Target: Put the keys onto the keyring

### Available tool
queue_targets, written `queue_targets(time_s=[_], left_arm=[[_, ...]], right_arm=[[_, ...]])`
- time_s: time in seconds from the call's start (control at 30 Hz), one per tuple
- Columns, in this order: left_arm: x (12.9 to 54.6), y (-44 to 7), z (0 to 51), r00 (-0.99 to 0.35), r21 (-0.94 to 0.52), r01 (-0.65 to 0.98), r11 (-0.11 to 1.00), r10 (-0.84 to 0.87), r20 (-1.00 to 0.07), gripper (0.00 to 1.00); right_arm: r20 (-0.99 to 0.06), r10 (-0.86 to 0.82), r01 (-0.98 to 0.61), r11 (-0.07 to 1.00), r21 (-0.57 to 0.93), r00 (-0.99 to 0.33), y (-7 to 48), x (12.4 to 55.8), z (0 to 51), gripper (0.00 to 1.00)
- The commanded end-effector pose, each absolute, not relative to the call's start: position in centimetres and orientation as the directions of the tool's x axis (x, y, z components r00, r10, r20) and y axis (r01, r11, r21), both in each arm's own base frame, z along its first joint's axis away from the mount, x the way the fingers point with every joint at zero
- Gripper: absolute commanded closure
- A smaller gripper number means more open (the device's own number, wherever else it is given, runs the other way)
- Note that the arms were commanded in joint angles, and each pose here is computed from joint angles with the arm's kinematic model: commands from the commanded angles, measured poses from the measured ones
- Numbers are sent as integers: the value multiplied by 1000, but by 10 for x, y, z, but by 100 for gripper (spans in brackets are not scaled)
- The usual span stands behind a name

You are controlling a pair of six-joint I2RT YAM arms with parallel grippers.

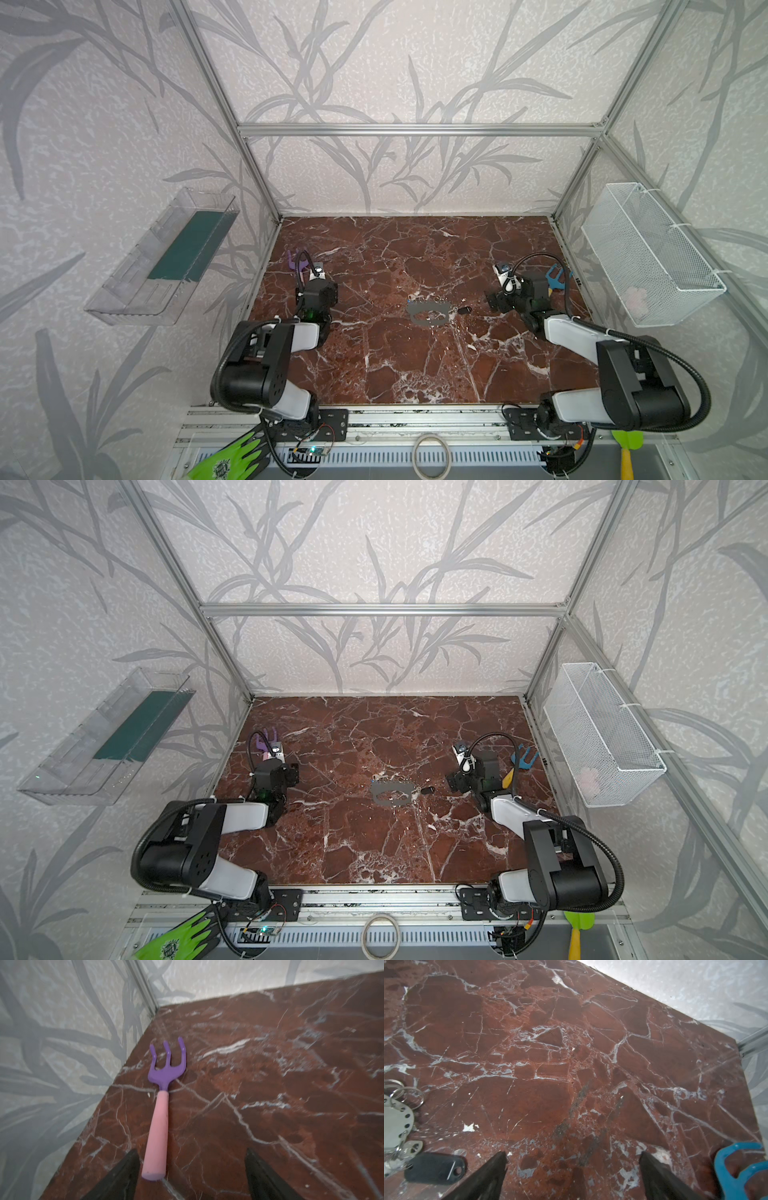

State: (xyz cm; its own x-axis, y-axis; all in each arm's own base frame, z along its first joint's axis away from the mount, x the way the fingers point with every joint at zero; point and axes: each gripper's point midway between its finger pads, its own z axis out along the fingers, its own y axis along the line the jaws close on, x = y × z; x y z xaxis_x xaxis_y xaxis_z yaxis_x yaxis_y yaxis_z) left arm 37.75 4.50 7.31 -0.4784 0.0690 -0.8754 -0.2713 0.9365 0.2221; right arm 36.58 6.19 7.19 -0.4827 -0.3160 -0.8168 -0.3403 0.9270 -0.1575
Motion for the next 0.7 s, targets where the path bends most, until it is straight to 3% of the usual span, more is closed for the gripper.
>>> queue_targets(time_s=[0.0, 0.1, 0.17, 0.2, 0.67], left_arm=[[390, 49, 104, -335, 91, -323, 942, -24, -942, 19], [384, 35, 106, -215, 87, -246, 965, 33, -976, 18], [380, 34, 103, -248, 82, -254, 964, 17, -969, 16], [381, 43, 103, -260, 85, -308, 948, 3, -966, 1], [388, 50, 101, -279, 98, -342, 935, -1, -960, 1]], right_arm=[[-922, -211, -345, 934, -92, -324, 76, 382, 105, 1], [-970, -138, -295, 953, -75, -200, 63, 379, 100, 1], [-971, -135, -277, 958, -77, -196, 60, 377, 101, 1], [-960, -146, -297, 952, -71, -240, 63, 379, 99, 1], [-964, -139, -322, 945, -61, -228, 66, 384, 98, 1]])
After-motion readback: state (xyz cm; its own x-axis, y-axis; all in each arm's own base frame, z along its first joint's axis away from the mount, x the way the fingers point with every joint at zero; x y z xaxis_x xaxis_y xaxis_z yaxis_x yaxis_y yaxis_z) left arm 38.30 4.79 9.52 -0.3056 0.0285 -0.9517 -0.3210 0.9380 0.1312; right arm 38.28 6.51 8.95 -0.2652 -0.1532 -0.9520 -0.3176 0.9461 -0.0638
